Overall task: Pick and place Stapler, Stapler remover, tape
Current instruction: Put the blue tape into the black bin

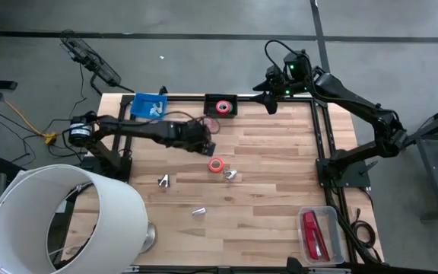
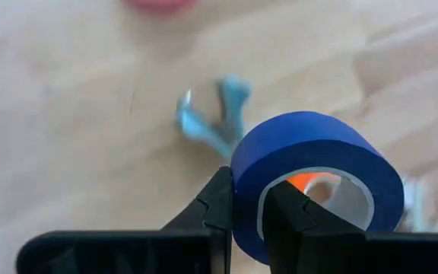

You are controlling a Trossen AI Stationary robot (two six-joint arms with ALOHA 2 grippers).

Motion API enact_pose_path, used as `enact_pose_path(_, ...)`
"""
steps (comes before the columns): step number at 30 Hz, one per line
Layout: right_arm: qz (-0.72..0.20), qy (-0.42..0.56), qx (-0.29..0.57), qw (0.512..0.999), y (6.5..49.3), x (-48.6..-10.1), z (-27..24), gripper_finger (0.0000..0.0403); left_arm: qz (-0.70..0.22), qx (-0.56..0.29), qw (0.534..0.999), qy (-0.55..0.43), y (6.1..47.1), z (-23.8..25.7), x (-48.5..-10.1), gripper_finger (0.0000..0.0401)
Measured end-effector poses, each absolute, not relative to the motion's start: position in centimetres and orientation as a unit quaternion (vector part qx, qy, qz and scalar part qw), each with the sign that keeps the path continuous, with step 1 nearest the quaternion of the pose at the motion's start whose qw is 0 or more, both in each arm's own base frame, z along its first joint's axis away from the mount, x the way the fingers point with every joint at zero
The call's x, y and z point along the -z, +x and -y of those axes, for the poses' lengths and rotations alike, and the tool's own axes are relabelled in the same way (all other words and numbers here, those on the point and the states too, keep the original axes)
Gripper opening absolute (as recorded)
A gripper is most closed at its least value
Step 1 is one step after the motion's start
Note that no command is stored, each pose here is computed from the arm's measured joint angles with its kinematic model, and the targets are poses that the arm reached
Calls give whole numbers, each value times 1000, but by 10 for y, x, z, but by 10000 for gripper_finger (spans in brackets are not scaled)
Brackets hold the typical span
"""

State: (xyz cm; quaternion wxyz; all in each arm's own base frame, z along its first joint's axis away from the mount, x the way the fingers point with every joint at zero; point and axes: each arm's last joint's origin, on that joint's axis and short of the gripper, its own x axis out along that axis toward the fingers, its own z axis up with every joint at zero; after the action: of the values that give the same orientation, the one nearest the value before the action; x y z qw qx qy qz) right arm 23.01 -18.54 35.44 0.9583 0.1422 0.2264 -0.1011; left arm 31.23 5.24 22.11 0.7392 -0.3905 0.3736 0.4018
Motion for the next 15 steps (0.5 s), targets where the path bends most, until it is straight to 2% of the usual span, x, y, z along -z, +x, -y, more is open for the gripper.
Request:
enact_pose_path(6,-227,142,102,958,230,-354,185,243,-317,-405,765,-388,317,-86,-231,35)
enact_pose_path(15,-230,138,121,956,230,-354,187,243,-245,-457,774,-363,310,-133,-239,35)
